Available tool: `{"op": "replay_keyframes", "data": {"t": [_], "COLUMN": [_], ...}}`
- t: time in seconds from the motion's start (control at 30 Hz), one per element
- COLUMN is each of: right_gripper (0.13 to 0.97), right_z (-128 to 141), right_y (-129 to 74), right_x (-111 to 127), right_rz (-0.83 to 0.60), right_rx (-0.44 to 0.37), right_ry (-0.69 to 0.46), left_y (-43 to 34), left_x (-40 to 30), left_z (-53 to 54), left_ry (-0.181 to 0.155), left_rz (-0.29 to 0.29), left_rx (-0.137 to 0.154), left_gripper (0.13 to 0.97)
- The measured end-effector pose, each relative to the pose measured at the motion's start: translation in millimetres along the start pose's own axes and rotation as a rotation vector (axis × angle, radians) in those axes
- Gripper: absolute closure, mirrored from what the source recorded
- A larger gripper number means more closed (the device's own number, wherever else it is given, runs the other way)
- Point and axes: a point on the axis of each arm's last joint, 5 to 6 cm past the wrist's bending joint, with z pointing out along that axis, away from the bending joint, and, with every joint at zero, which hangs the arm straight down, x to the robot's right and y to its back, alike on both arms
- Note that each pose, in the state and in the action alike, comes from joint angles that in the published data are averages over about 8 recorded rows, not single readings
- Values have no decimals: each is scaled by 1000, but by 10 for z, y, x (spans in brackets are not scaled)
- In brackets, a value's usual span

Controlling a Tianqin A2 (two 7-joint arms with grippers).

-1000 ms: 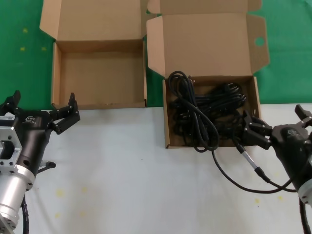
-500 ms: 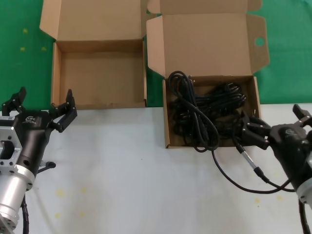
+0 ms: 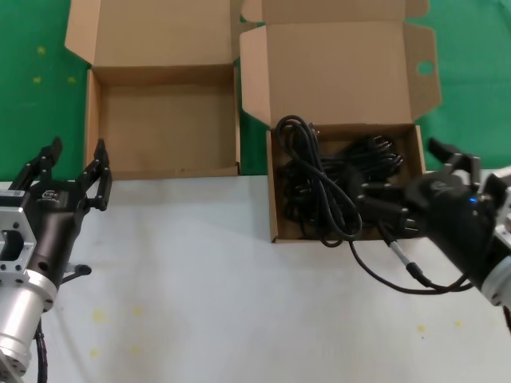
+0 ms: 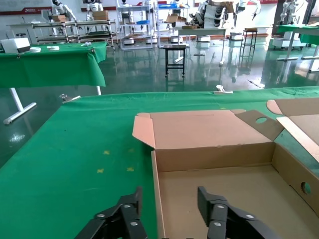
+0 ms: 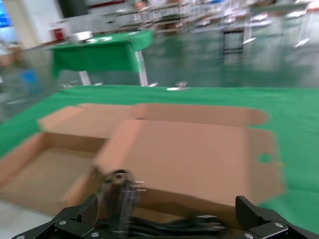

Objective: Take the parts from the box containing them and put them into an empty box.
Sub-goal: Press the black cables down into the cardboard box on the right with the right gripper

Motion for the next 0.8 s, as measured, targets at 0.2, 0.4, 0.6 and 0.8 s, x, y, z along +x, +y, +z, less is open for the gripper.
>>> {"op": "replay_keyframes", "data": {"t": [0.2, 0.4, 0.6, 0.8], "right_gripper": [130, 130, 130, 130], "right_z": [3, -38, -126, -193], "right_y": [-246, -494, -709, -864], "right_x": [-52, -74, -61, -30], "right_rz": [7, -7, -31, -58], "right_rx": [-73, -132, -150, -136], "right_ry": [-143, -236, -280, -306], "left_y": [0, 0, 0, 0], "left_x": [0, 0, 0, 0], "left_z": [0, 0, 0, 0], "left_ry": [0, 0, 0, 0], "left_rz": [0, 0, 0, 0], "left_rx": [0, 0, 0, 0], "left_gripper": [676, 775, 857, 926]}}
